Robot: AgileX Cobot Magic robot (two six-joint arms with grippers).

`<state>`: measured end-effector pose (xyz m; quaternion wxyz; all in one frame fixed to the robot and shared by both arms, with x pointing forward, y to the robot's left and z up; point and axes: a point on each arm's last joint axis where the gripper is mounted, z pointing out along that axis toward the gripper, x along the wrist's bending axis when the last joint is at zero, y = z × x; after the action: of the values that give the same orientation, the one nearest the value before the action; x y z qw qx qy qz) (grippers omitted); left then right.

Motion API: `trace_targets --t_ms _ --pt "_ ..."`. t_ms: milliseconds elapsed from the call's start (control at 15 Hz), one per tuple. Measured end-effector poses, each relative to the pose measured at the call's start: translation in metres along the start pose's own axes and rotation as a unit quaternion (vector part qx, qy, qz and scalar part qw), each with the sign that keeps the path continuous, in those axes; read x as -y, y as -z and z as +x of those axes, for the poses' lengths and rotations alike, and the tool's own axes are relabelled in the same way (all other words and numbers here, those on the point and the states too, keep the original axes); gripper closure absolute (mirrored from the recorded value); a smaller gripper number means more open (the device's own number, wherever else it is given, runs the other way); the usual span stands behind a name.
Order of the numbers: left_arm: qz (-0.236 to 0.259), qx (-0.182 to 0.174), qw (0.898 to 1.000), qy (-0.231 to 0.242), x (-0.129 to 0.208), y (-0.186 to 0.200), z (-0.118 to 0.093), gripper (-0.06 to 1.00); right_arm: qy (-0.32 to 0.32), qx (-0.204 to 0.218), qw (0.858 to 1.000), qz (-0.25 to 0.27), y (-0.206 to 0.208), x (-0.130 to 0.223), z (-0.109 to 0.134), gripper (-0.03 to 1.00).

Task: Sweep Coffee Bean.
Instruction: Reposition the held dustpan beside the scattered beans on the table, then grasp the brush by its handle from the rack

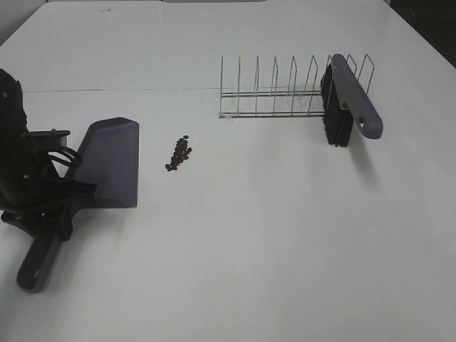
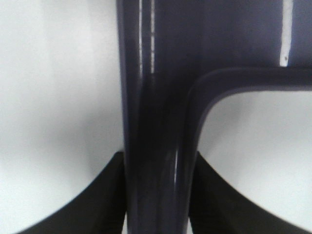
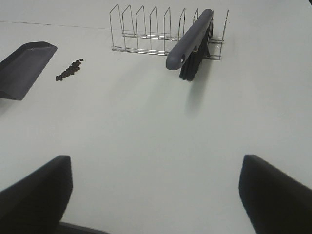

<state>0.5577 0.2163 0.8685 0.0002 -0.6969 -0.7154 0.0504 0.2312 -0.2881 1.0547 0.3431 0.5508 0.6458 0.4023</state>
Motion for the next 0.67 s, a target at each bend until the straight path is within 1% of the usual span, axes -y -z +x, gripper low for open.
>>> trace_targets --t_ms 267,400,533,600,667 --pt "-0.018 0.000 1.000 0.012 0.002 0.013 0.000 0.62 0.000 0.000 1.000 0.000 0.000 0.000 0.000 0.18" --pt "-0.053 0.003 0.999 0.008 0.003 0.036 0.000 0.62 0.000 0.000 1.000 0.000 0.000 0.000 0.000 0.18" --pt "-0.075 0.006 0.997 0.006 0.005 0.050 -0.001 0.62 0.000 0.000 1.000 0.000 0.000 0.000 0.000 0.19" --pt "-0.078 0.007 0.997 0.005 0.005 0.052 -0.001 0.62 -0.001 0.000 1.000 0.008 -0.002 -0.001 0.000 0.19" --pt "-0.078 0.006 0.997 0.005 0.005 0.052 -0.001 0.62 -0.003 -0.001 1.000 0.026 -0.008 -0.005 -0.001 0.20"
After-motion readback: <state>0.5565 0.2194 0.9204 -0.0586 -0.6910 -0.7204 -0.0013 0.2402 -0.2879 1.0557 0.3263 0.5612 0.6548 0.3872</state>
